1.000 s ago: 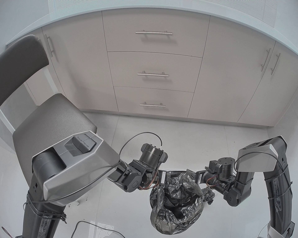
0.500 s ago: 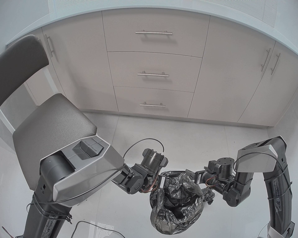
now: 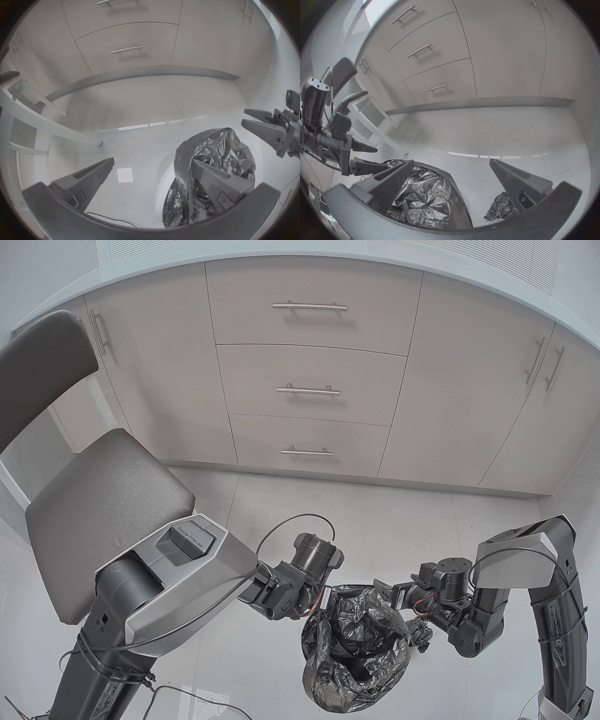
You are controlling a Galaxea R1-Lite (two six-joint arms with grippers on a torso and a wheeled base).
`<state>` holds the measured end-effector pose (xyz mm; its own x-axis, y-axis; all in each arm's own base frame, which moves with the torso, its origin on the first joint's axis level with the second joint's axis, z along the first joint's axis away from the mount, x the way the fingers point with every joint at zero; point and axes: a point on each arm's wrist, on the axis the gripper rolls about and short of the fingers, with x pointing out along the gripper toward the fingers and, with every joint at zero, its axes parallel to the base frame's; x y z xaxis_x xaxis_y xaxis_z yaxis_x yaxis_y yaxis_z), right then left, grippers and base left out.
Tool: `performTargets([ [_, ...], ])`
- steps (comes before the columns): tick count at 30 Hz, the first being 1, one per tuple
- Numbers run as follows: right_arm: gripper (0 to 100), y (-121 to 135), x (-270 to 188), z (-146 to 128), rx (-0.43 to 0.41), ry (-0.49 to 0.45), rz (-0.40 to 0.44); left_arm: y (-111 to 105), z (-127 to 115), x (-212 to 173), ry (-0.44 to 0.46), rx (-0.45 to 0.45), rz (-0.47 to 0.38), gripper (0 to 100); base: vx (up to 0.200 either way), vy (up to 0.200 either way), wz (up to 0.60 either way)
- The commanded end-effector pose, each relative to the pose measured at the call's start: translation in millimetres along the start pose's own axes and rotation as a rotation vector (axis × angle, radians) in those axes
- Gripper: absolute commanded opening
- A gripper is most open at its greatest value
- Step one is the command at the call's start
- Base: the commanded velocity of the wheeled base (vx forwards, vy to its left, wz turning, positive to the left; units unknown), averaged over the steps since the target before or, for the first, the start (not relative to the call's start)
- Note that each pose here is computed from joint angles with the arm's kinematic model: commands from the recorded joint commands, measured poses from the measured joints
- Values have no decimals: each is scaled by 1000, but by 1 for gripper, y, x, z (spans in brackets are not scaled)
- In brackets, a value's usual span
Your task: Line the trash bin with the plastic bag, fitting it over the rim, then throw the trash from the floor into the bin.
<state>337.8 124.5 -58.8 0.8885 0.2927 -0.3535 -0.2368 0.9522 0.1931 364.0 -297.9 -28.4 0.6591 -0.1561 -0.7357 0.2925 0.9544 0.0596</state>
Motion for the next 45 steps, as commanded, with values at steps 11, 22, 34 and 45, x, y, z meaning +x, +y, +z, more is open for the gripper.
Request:
performTargets([
  [11,100,2,1,0,-1,-17,5,1,1,19,-46,54,121,100,0,0,0],
  [22,100,5,0,-2,-3,-14,13,9,-4,28,-14,131,142,100,0,0,0],
  [34,100,6,-1,-3,2,-14,15,12,-3,29,11,137,168,100,0,0,0],
  [45,100,5,-1,-3,1,-11,12,15,-5,21,167,193,201,100,0,0,0],
])
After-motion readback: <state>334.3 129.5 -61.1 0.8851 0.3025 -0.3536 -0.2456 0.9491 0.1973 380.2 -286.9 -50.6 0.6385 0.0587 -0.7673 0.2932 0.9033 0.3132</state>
